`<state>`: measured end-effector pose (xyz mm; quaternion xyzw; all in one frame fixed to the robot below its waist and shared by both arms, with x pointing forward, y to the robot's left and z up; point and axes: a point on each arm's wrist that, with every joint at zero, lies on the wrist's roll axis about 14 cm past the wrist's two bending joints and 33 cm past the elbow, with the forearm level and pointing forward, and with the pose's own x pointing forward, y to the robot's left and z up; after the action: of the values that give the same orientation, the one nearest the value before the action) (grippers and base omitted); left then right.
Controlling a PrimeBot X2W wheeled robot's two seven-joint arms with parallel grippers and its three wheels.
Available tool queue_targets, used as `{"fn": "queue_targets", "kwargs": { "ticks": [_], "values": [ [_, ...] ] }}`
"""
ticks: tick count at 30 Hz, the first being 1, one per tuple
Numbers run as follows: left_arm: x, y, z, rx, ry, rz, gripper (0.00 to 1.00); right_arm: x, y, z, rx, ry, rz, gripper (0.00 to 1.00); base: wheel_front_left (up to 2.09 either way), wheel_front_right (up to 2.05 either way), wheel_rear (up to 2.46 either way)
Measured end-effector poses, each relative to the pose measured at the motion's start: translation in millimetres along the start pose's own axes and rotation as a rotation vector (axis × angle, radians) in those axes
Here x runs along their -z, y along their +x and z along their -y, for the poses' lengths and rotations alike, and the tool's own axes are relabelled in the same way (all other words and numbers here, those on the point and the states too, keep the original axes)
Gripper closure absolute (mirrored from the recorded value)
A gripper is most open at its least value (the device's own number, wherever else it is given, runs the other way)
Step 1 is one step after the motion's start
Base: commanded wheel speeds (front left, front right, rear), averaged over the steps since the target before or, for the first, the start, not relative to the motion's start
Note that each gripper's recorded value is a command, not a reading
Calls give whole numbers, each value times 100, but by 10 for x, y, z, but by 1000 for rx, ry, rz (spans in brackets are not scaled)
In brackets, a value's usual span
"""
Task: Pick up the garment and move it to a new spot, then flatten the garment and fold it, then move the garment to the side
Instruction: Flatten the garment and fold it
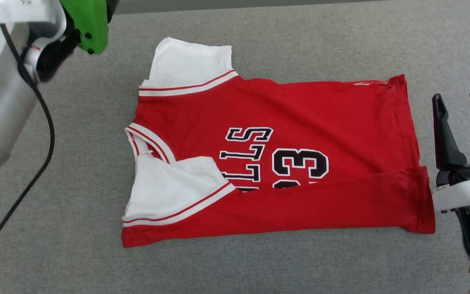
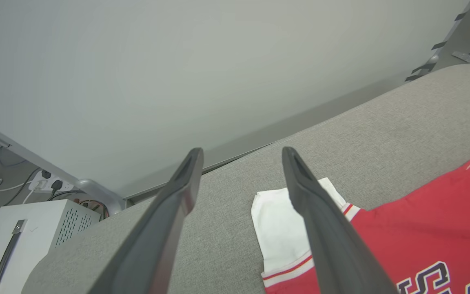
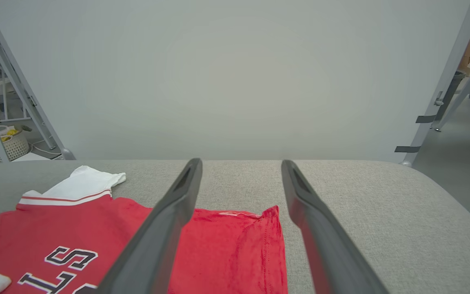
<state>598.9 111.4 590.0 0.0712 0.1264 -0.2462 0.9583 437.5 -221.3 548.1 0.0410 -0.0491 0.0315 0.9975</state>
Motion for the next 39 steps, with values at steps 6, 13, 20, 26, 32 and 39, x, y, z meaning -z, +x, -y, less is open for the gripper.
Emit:
{"fn": "queue_targets", "kwargs": {
  "ticks": [6, 13, 20, 26, 32, 39],
  "values": [
    [269, 521, 60, 64, -8, -247, 0, 56, 159, 4, 0, -9, 13, 0, 0, 0, 0],
    [948, 855, 100, 118, -51, -582, 0, 272, 313, 36, -3, -25, -23, 0, 0, 0, 0],
    [1679, 1070, 170, 147, -34, -766, 0, 549, 383, 121, 11, -37, -82, 0, 0, 0, 0],
    [2060, 1137, 167, 149, -10, -853, 0, 693, 356, 240, 36, -55, -121, 0, 0, 0, 0],
    [2044, 1129, 206, 166, -11, -842, 100, 678, 353, 296, 46, -58, -119, 0, 0, 0, 0],
    [1866, 1009, 284, 179, -20, -738, 100, 228, 551, 374, 23, -133, -4, 0, 0, 0, 0]
  ]
}}
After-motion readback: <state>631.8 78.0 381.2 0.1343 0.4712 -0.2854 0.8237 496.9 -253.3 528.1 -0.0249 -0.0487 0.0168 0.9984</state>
